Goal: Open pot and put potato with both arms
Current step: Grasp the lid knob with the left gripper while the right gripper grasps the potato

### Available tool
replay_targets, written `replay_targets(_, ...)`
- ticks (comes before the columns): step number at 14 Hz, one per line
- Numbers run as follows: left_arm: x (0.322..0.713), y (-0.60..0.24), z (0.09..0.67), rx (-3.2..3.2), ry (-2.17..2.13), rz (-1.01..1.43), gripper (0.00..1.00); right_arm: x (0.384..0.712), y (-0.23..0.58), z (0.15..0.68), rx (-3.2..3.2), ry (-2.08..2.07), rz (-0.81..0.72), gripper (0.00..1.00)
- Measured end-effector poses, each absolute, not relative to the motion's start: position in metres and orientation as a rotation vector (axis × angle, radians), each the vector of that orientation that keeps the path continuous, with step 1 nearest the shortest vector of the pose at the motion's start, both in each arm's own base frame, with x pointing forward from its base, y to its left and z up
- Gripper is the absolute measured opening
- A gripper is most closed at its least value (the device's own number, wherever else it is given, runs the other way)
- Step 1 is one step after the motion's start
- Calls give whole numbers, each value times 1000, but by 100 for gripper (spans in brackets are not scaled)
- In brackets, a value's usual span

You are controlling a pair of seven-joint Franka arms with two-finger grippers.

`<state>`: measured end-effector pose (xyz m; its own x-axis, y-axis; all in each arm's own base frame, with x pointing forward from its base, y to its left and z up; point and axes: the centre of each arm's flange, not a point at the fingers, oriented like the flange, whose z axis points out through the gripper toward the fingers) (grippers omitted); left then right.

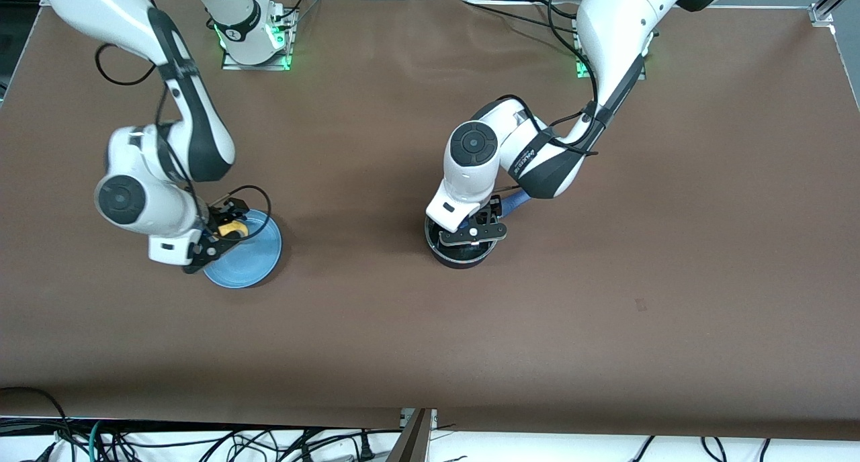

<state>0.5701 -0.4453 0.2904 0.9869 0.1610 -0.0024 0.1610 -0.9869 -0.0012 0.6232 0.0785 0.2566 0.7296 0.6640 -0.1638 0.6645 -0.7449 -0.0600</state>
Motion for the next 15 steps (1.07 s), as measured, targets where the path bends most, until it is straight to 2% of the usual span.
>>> replay_targets(1,570,-446,290,-3129,-264,4,93,624,75,247,2900,1172,-276,100)
replay_targets(2,569,-447,290,-3129,-274,4,88,625,71,241,2882,1213,-275,100)
replay_targets(4,569,-448,290,-3128,-281,2,66,628,55,228,2856,1264,-260,100)
replay_targets(5,569,-448,291,-3128,-281,0,60,627,46,220,2852,1267,-250,100)
replay_targets(9,569,-448,291,-3128,-284,-2,60,624,32,206,2863,1253,-252,98)
replay_targets(10,570,-447,291,-3128,-287,-4,60,623,32,206,2865,1252,-251,93)
replay_targets(11,572,-447,292,-3128,-290,-6,60,623,32,206,2866,1250,-251,93)
replay_targets(12,573,-446,295,-3131,-295,-12,60,624,32,207,2869,1247,-249,87)
replay_targets(15,587,-435,318,-3145,-319,-51,60,625,29,209,2905,1204,-244,81)
